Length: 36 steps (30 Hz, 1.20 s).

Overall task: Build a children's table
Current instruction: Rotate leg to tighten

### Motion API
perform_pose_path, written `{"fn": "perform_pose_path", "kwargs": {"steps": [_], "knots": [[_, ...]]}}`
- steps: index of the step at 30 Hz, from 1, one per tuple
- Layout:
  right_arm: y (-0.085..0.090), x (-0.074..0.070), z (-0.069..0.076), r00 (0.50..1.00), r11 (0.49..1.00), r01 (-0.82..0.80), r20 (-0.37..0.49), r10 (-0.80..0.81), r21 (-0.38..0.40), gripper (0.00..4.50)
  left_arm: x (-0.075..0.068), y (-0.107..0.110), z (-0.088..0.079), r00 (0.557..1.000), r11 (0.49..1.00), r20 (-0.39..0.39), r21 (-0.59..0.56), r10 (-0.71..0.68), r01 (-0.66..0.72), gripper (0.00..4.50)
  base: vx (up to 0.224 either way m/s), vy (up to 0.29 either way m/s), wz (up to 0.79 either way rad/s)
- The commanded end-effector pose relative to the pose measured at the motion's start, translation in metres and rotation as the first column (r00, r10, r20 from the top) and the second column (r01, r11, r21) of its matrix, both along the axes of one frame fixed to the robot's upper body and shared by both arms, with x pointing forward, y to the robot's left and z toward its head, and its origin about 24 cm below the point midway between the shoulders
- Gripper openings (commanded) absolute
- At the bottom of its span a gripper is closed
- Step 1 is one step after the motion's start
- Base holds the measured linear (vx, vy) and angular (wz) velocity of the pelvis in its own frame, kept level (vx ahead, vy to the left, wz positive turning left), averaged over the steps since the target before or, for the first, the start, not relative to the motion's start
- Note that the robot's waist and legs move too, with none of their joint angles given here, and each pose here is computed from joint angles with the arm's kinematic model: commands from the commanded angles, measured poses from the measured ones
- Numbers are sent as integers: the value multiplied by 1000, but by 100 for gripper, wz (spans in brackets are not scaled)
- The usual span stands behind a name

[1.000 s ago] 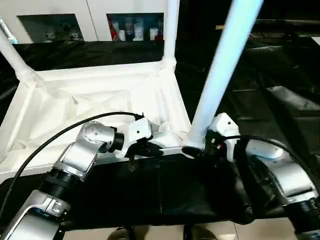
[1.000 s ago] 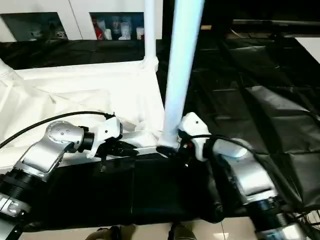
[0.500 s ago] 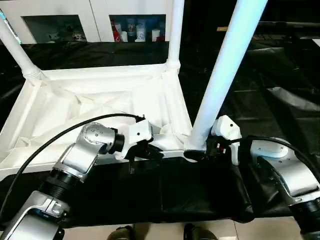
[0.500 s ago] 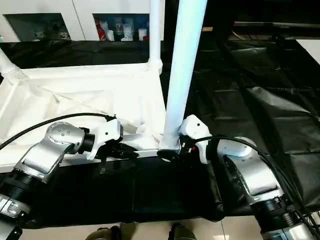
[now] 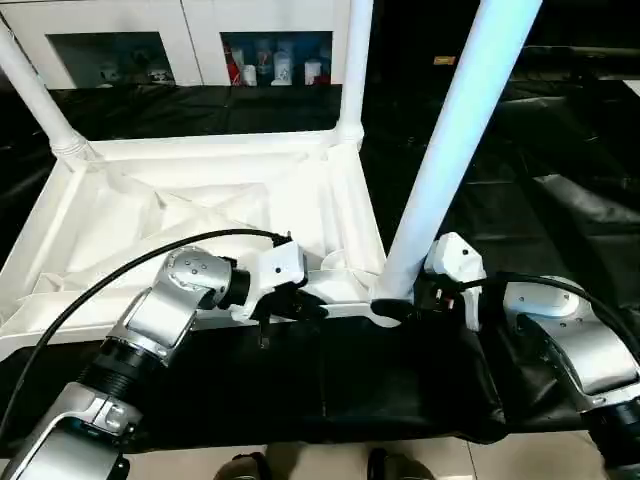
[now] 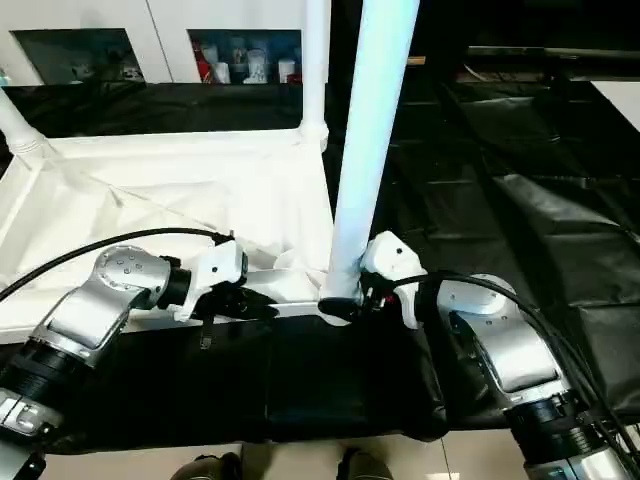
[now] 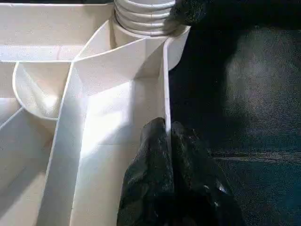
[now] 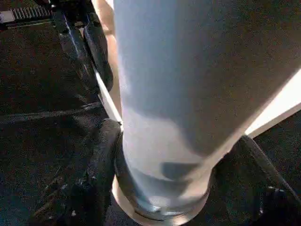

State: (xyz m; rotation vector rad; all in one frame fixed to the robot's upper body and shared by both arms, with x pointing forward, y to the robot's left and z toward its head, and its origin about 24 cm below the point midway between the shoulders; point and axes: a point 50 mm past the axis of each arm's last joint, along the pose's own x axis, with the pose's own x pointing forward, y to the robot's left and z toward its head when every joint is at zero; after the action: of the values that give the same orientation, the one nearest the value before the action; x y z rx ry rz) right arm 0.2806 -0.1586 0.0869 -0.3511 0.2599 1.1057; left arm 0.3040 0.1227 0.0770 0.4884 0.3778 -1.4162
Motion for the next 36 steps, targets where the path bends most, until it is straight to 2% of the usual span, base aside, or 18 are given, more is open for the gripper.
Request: {"fn": "perform_pose_path", "kwargs": {"steps": [1,4,6,8,9,11,13,16,17,18,19,22,24,26,27,29,32,36], "knots": [[-1,-4,-13,999,1000,17,-44,-17,-13,261,-3,-1,-17,998,999,-61,1,35,-35,0,0,0,0],[-3,3,-21,986,987,159,-62,-157,28,260,4,-4,-16,993,995,-55,-21,100,-101,0,0,0,0],[-3,11,-31,941,940,332,-102,-324,79,260,11,-10,-16,985,985,-49,-35,164,-166,0,0,0,0],[-2,12,-33,929,928,363,-113,-353,89,260,14,-11,-16,982,982,-42,-34,184,-185,0,0,0,0],[5,16,-38,884,879,462,-145,-445,120,260,18,-17,-16,976,976,-41,-26,214,-215,0,0,0,0],[8,18,-40,863,857,500,-157,-480,129,260,20,-20,-17,974,974,-41,-22,223,-224,0,0,0,0],[22,27,-43,788,777,613,-180,-588,145,259,26,-29,-18,962,962,-39,-6,271,-272,0,0,0,0],[40,40,-49,656,648,753,-220,-722,118,259,37,-44,-17,929,929,-28,0,369,-369,0,0,0,0],[40,40,-49,656,648,753,-220,-722,118,259,37,-44,-17,929,929,-28,0,369,-369,0,0,0,0],[49,44,-51,599,594,798,-230,-767,96,259,42,-51,-15,913,913,-19,-1,408,-408,0,0,0,0],[53,46,-52,584,583,809,-222,-780,78,259,45,-55,-15,908,908,-11,-2,419,-419,0,0,0,0],[66,49,-53,598,600,797,-223,-770,65,259,48,-61,-12,904,904,16,0,427,-428,0,0,0,0],[70,49,-48,631,626,773,-221,-744,101,259,48,-62,-12,908,908,24,1,418,-418,0,0,0,0],[73,48,-39,675,656,737,-212,-706,164,329,46,-59,-11,917,918,38,2,396,-396,0,0,0,0],[73,49,-38,677,654,736,-210,-705,174,329,46,-59,-11,918,918,39,3,396,-396,0,0,0,0],[71,51,-33,681,653,732,-187,-708,195,331,45,-57,-12,924,924,35,-1,382,-382,0,0,0,0],[59,52,-20,698,662,712,-137,-703,235,373,42,-50,-12,930,930,31,-8,366,-366,0,0,0,0],[43,49,-9,742,710,663,-90,-664,236,417,39,-42,-12,938,938,26,-10,345,-345,0,0,0,0]]}}
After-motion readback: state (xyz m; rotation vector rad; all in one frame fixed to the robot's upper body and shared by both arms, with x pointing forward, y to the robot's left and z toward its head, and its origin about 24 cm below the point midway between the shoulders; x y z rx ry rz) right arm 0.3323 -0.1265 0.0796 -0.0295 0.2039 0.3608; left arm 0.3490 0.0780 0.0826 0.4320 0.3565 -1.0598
